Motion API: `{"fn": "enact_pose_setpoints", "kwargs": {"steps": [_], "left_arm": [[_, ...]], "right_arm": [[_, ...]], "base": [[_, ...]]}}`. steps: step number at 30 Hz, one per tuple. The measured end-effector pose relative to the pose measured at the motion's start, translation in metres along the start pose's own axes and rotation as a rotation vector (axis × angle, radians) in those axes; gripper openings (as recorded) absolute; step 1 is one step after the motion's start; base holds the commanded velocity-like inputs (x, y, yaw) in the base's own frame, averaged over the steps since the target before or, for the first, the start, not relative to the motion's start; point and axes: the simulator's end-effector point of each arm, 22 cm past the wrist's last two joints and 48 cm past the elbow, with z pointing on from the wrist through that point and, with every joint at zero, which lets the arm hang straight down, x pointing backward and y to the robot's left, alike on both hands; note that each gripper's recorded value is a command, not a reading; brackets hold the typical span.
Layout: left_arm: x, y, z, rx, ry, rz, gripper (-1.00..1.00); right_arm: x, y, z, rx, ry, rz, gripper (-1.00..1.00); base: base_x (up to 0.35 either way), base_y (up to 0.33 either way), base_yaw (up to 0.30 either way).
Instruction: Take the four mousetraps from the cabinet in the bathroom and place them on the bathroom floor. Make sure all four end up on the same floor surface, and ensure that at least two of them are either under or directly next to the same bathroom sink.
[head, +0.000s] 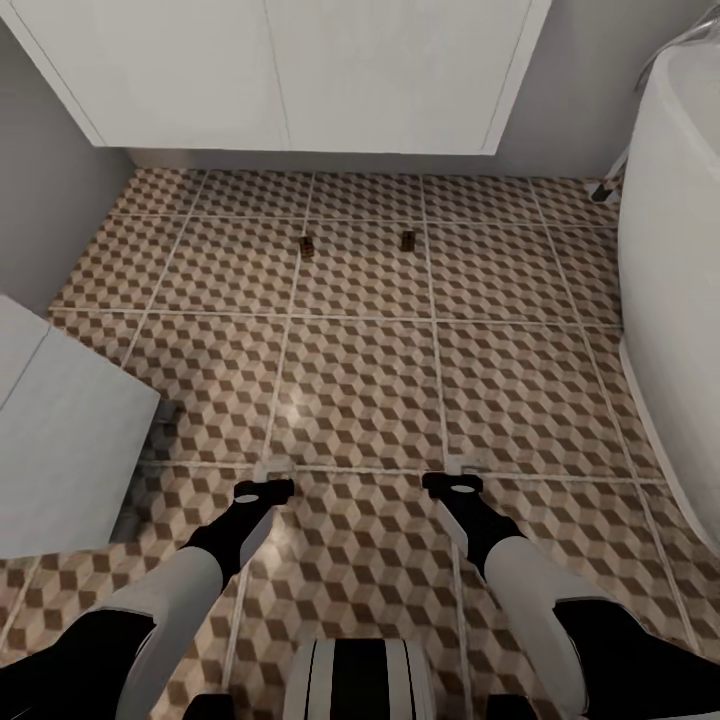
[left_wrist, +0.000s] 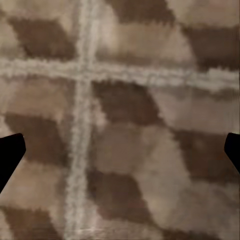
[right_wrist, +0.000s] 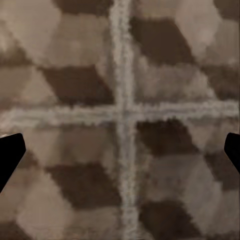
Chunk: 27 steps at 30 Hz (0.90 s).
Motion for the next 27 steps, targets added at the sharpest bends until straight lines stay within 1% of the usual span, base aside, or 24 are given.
{"fn": "enact_pose_setpoints", "kwargs": {"steps": [14, 19, 27], "left_arm": [[-0.0025, -0.0031, -0.0006, 0.004, -0.007, -0.002, 1.0], [-0.0031, -0.0046, -0.0011, 0.006, -0.008, -0.003, 1.0], [-0.0035, -0.0057, -0.0013, 0.008, -0.009, -0.004, 1.0]], "right_arm": [[0.0009, 0.0001, -0.0001, -0.001, 0.002, 0.0, 1.0], [0.0005, 0.0002, -0.0003, -0.001, 0.002, -0.001, 1.0], [0.0004, 0.0003, -0.0004, -0.002, 0.002, -0.001, 1.0]], "base": [[-0.331, 0.0, 0.0], [-0.121, 0.0, 0.0], [-0.028, 0.0, 0.0]]}}
